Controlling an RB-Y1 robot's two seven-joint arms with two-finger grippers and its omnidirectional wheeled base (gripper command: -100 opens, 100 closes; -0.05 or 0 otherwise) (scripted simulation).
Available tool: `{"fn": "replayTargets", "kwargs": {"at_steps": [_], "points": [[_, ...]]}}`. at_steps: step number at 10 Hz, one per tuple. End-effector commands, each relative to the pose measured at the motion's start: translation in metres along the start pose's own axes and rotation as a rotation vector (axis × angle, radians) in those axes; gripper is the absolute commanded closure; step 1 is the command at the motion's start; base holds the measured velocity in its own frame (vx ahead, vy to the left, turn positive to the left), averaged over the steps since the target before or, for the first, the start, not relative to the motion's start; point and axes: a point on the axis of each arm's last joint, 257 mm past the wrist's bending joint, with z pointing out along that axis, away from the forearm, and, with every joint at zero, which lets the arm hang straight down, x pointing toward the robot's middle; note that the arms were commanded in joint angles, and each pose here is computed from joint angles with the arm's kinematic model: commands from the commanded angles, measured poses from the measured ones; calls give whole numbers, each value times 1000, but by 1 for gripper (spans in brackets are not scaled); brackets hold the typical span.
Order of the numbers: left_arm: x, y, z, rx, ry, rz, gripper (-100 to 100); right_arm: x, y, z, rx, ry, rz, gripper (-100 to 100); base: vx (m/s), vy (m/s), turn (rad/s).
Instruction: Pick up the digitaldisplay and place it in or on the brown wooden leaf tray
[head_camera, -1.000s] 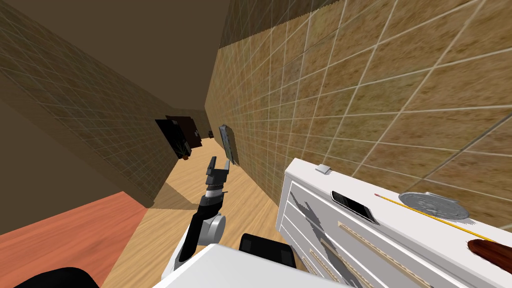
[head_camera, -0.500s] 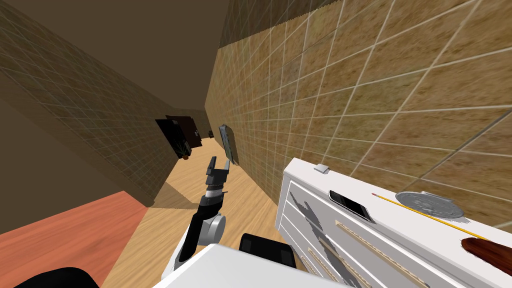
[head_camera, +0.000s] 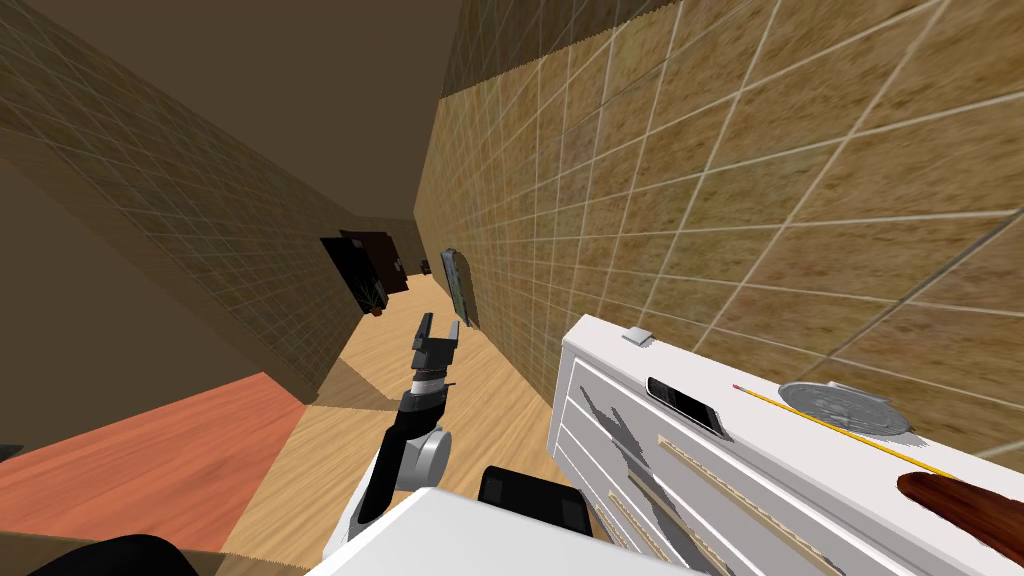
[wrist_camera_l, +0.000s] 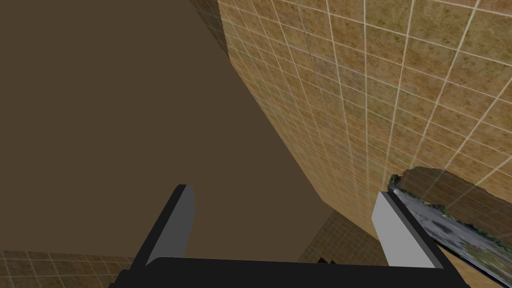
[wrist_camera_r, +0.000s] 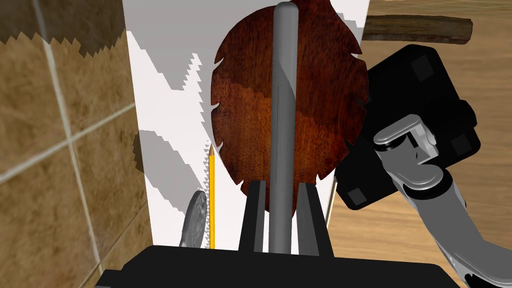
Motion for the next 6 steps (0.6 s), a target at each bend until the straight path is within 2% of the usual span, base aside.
{"fn": "replayTargets", "kwargs": {"at_steps": [1,2,3,6], "points": [[0,0,0,0,0,0,0,-4,10,2,-32,-27,9,100,2,-53,33],[0,0,0,0,0,0,0,-3,5,0,-19,-15,5,100,13,9,-12],[0,0,0,0,0,0,0,-4,6,1,-22,-19,6,-100,0,0,0],[0,0,0,0,0,0,0,-4,6,1,-22,-18,6,-100,0,0,0]]}}
